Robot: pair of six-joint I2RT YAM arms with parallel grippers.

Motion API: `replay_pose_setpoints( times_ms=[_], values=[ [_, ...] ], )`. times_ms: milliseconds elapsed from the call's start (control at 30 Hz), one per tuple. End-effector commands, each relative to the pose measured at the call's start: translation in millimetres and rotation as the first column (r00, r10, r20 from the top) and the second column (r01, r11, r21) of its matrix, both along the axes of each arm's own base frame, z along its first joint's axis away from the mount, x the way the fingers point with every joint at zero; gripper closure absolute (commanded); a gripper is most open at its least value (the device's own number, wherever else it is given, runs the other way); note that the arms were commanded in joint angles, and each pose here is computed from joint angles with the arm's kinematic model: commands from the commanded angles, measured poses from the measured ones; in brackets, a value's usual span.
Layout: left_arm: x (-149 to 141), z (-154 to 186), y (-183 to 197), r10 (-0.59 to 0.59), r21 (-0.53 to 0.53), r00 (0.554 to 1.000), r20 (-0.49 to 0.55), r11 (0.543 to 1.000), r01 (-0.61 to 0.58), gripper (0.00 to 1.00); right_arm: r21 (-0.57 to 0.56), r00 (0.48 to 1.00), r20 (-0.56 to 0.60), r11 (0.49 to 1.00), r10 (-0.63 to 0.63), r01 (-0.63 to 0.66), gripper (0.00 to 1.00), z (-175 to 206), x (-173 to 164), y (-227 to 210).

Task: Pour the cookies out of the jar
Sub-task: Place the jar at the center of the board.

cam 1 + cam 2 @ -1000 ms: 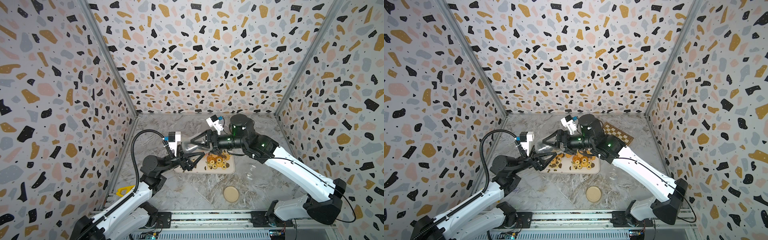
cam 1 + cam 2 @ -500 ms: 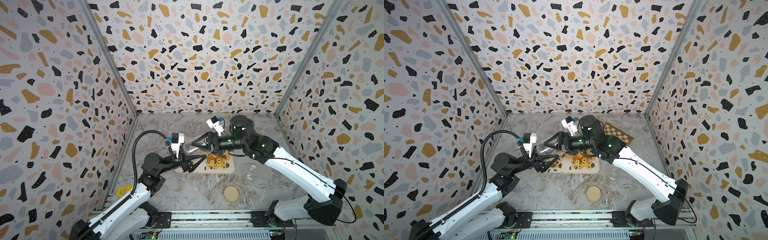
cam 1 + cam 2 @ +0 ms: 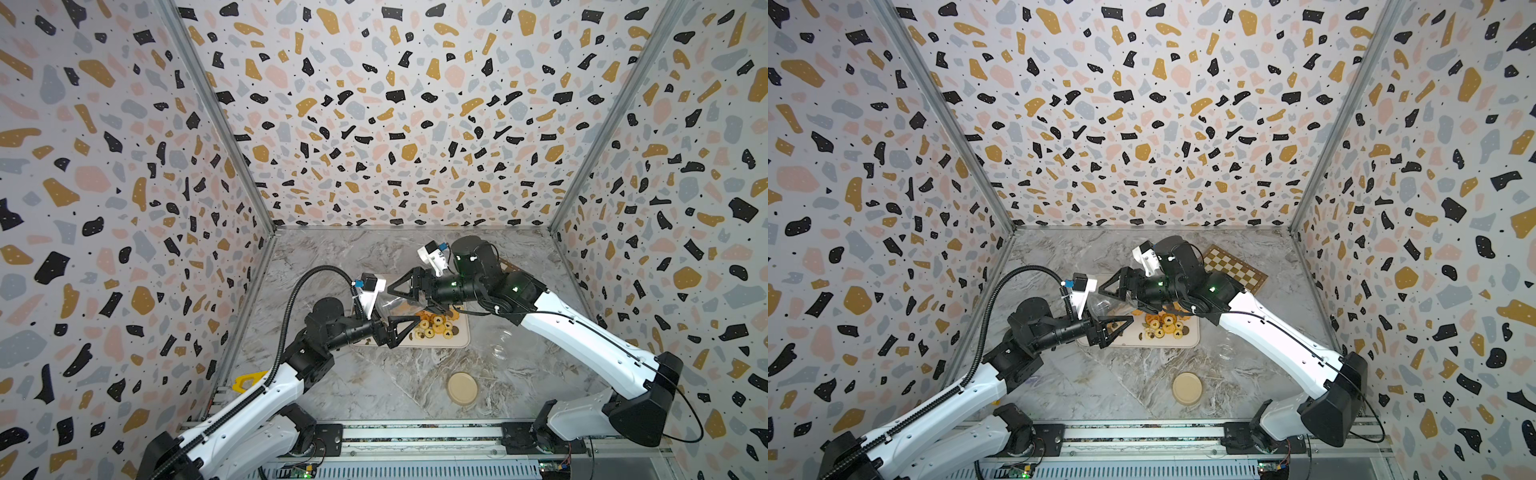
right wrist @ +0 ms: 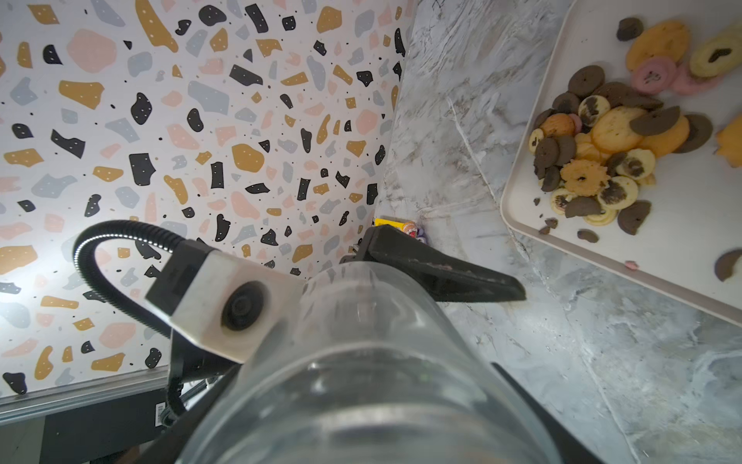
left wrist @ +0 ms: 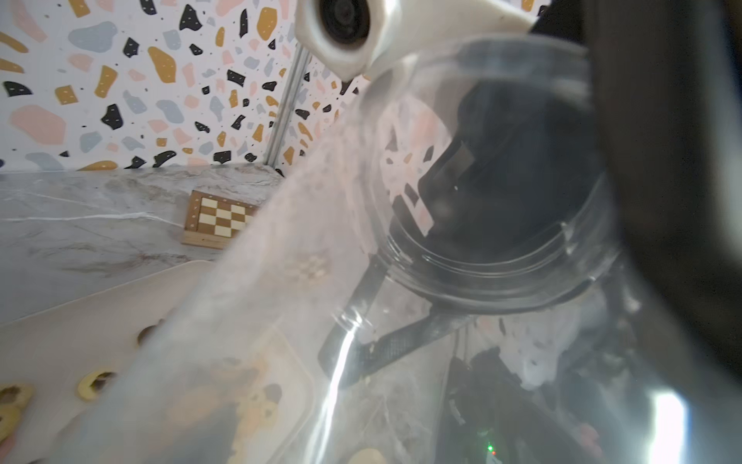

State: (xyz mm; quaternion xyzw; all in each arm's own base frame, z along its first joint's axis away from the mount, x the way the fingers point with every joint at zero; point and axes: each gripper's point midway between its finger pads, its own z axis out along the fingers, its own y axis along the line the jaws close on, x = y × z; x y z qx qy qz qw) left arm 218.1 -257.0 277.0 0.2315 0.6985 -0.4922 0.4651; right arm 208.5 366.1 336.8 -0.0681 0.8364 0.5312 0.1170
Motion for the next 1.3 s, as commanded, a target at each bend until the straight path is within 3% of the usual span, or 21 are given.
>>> replay_pose_setpoints(
  times_ms=[0,167,233,300,367,500,633,767,833,933,1033,1267],
  values=[
    [8.3,-32.0,22.6,0.148,0.091,0.986,-0.072,0.986,-0.141,0.01,0.154,0.989,0.143,0.987,0.024,-0.047,1.0,67.0,-10.8,-9.9],
    [-2.0,15.2,49.2,0.245,-0.019,0.969,0.005,0.969,-0.245,0.01,0.059,0.988,0.156,0.998,-0.017,0.008,1.0,42.6,1.5,-20.5],
    [-5.2,26.5,61.1,0.289,0.002,0.957,0.014,0.957,-0.29,0.01,0.008,0.981,0.189,0.999,-0.035,0.034,1.0,35.9,6.5,-24.5],
    [-3.5,23.0,82.5,0.385,0.107,0.923,0.01,0.917,-0.384,0.01,-0.109,0.968,0.242,0.99,-0.065,0.093,1.0,19.4,13.4,-32.6],
    [1.4,15.4,114.8,0.529,0.242,0.849,0.002,0.823,-0.513,0.01,-0.238,0.954,0.292,0.961,-0.069,0.143,1.0,-5.8,12.2,-39.9],
    [-0.9,1.9,177.8,0.73,0.472,0.68,0.064,0.578,-0.665,0.01,-0.445,0.934,0.356,0.876,-0.018,0.186,1.0,-66.5,-9.8,-46.5],
    [-3.5,-11.6,197.4,0.785,0.558,0.615,0.069,0.481,-0.677,0.01,-0.535,0.916,0.395,0.829,0.073,0.165,1.0,-100.7,-49.2,-36.4],
    [0.3,-27.9,196.3,0.809,0.577,0.588,0.011,0.475,-0.664,0.01,-0.641,0.913,0.378,0.755,0.153,0.139,1.0,-142.3,-80.0,-36.6],
    [2.1,-32.8,195.3,0.816,0.575,0.577,-0.016,0.48,-0.663,0.01,-0.658,0.911,0.372,0.743,0.177,0.125,1.0,-155.4,-90.3,-35.3],
    [4.0,-44.9,189.4,0.816,0.568,0.569,-0.101,0.517,-0.641,0.01,-0.661,0.902,0.381,0.742,0.204,0.112,1.0,-163.4,-102.0,-29.2],
    [4.2,-53.6,180.5,0.797,0.538,0.568,-0.207,0.577,-0.614,0.01,-0.695,0.895,0.384,0.709,0.227,0.118,1.0,-177.5,-107.5,-27.7],
    [0.9,-59.3,173.0,0.769,0.532,0.594,-0.238,0.614,-0.582,0.01,-0.709,0.879,0.4,0.695,0.258,0.12,1.0,-200.2,-107.8,-17.6]
  ],
)
